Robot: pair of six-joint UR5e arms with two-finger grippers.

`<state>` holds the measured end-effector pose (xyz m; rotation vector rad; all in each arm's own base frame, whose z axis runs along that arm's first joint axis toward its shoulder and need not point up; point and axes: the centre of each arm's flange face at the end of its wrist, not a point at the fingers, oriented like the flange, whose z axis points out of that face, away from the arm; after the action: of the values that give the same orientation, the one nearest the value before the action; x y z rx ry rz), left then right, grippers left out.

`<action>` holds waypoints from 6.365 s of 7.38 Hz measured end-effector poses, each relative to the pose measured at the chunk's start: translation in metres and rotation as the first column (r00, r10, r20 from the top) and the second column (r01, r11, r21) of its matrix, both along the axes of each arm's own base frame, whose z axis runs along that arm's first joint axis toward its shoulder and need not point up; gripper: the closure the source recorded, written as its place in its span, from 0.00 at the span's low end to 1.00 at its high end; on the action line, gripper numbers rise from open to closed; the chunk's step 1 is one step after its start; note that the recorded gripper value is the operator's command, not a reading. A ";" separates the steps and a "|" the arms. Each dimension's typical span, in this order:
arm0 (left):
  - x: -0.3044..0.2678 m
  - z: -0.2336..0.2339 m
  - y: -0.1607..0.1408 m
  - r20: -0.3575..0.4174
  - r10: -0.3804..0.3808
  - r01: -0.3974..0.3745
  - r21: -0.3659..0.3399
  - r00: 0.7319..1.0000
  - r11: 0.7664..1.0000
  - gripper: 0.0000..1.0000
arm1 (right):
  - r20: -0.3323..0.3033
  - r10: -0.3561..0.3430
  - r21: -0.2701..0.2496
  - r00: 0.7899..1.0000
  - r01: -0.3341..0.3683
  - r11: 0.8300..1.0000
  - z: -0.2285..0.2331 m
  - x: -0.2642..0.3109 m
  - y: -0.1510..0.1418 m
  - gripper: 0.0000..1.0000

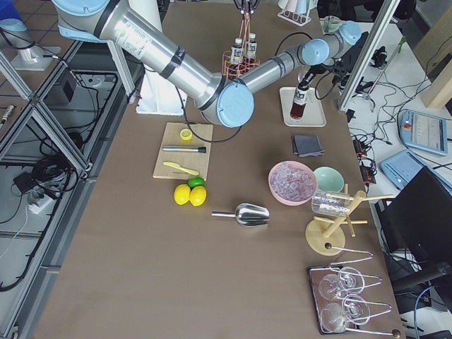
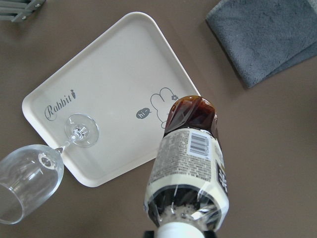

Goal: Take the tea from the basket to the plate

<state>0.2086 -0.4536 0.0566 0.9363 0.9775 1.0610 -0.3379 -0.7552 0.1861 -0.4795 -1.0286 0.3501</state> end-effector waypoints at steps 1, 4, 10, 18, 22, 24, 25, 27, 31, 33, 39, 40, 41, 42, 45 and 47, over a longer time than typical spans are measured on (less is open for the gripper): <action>-0.032 0.015 -0.018 0.033 -0.049 0.049 0.020 0.998 0.999 1.00 | -0.008 -0.005 0.028 1.000 0.005 1.000 -0.003 -0.015 -0.004 1.00; -0.138 0.099 -0.082 0.164 -0.161 0.156 0.044 0.973 0.987 1.00 | -0.009 -0.014 0.127 1.000 0.015 0.992 -0.018 -0.050 -0.009 1.00; -0.287 0.230 -0.210 0.300 -0.237 0.253 -0.015 0.924 0.967 1.00 | -0.022 -0.019 0.207 1.000 0.023 0.978 -0.024 -0.081 0.002 0.42; -0.205 0.276 -0.284 0.470 -0.274 0.120 0.331 0.839 0.936 1.00 | 0.038 -0.022 0.292 0.999 0.009 0.956 -0.032 0.011 0.085 0.15; -0.182 0.282 -0.289 0.479 -0.279 0.102 0.363 0.832 0.926 1.00 | -0.053 -0.094 0.438 0.994 0.107 0.893 0.136 0.106 0.222 0.05; -0.174 0.290 -0.290 0.495 -0.280 0.097 0.363 0.822 0.927 1.00 | -0.158 -0.142 0.523 0.977 0.204 0.828 0.220 0.165 0.278 0.02; -0.168 0.292 -0.290 0.504 -0.283 0.094 0.367 0.816 0.925 1.00 | -0.226 -0.175 0.555 0.958 0.274 0.785 0.269 0.204 0.300 0.01; -0.163 0.300 -0.288 0.513 -0.279 0.090 0.363 0.812 0.927 1.00 | -0.310 -0.232 0.579 0.922 0.376 0.723 0.350 0.274 0.337 0.01; -0.162 0.322 -0.282 0.515 -0.276 0.086 0.361 0.812 0.928 1.00 | -0.314 -0.277 0.567 0.908 0.413 0.713 0.481 0.377 0.379 0.01; -0.162 0.323 -0.282 0.514 -0.280 0.087 0.367 0.811 0.926 0.41 | -0.301 -0.233 0.570 0.925 0.370 0.733 0.492 0.404 0.387 0.01; -0.164 0.326 -0.286 0.517 -0.291 0.098 0.367 0.805 0.925 0.03 | -0.294 -0.140 0.556 0.945 0.288 0.780 0.498 0.442 0.408 0.01; -0.167 0.325 -0.286 0.517 -0.295 0.102 0.369 0.804 0.924 0.03 | -0.294 -0.132 0.555 0.947 0.281 0.783 0.498 0.445 0.413 0.01; -0.175 0.324 -0.285 0.514 -0.305 0.112 0.372 0.802 0.921 0.02 | -0.294 -0.114 0.554 0.949 0.266 0.789 0.497 0.451 0.421 0.01; -0.192 0.321 -0.283 0.505 -0.322 0.132 0.377 0.801 0.917 0.02 | -0.289 -0.088 0.541 0.953 0.239 0.806 0.501 0.458 0.442 0.01; -0.255 0.361 -0.248 0.384 -0.319 0.267 0.184 0.866 0.946 0.02 | -0.277 -0.029 0.513 0.960 0.174 0.841 0.502 0.470 0.497 0.01; -0.295 0.394 -0.225 0.314 -0.380 0.420 -0.068 0.870 0.905 0.02 | -0.276 -0.032 0.516 0.961 0.176 0.838 0.491 0.465 0.517 0.01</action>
<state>-0.0862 -0.6786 0.4509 0.7976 0.5638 0.7412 0.1270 -0.2378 0.6770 0.0239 -0.7943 0.0105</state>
